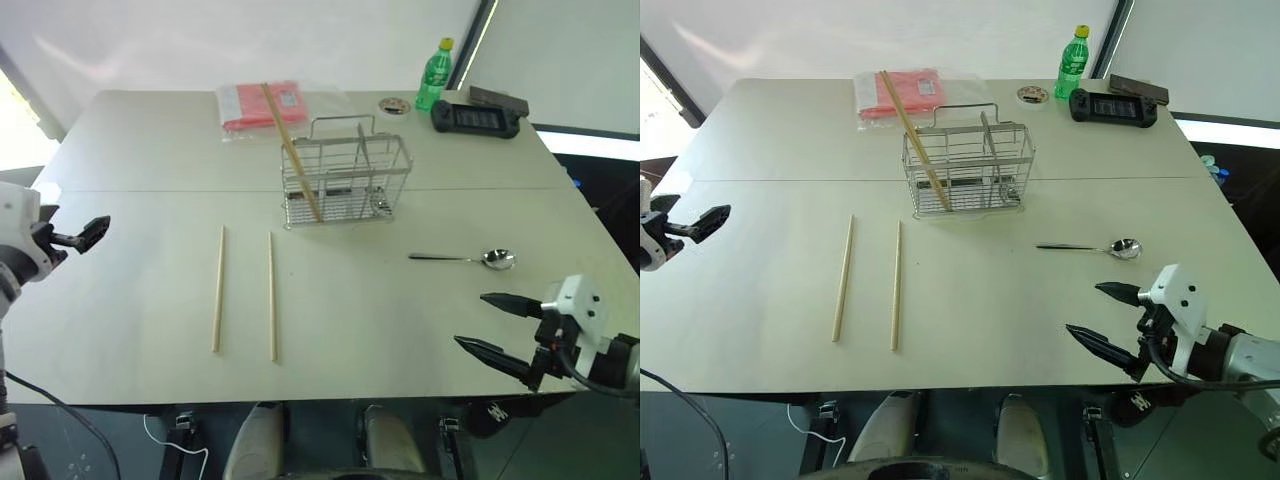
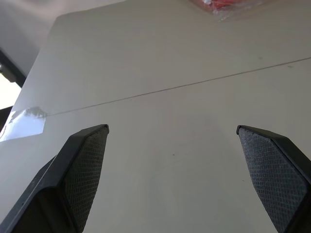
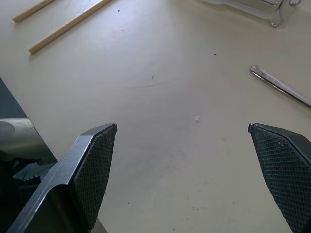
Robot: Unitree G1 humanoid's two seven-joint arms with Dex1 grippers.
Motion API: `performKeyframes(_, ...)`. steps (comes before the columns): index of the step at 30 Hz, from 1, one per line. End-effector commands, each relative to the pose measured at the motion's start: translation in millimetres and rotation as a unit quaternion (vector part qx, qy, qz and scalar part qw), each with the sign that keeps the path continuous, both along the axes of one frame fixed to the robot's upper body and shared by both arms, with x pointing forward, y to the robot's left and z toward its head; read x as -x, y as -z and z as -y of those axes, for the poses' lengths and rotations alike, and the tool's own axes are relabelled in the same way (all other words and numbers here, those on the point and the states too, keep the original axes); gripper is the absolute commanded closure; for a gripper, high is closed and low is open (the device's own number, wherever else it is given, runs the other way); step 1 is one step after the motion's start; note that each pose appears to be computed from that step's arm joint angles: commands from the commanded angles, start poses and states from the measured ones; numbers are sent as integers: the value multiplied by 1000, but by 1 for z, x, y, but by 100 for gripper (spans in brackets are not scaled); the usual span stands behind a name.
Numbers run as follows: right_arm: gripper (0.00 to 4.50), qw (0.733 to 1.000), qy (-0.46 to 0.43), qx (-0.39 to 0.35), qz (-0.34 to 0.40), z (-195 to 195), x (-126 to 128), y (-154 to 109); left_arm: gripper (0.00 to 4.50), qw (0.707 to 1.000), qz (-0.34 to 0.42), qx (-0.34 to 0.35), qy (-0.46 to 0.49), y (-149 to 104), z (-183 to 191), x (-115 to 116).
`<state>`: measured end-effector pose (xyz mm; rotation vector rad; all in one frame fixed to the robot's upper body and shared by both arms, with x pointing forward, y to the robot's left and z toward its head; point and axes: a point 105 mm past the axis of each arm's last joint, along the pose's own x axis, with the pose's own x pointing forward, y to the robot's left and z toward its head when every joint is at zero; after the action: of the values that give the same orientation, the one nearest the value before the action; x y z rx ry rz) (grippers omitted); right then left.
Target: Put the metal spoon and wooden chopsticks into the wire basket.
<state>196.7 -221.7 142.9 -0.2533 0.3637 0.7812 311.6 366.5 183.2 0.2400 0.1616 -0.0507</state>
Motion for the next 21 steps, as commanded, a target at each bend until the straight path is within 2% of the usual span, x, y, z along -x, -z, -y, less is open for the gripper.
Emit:
performKeyframes(1,2,1000,-8,-1,17,-6,0,-7,6,999,28,-24,2,-18,2,-3)
performKeyframes(10,2,1000,-4,1,20,-5,-3,-7,6,999,24,-7,29,-20,12,-4)
performKeyframes(21,2,999,-9,11,35,-1,-13,-13,6,999,23,-18,38,-25,17,-6)
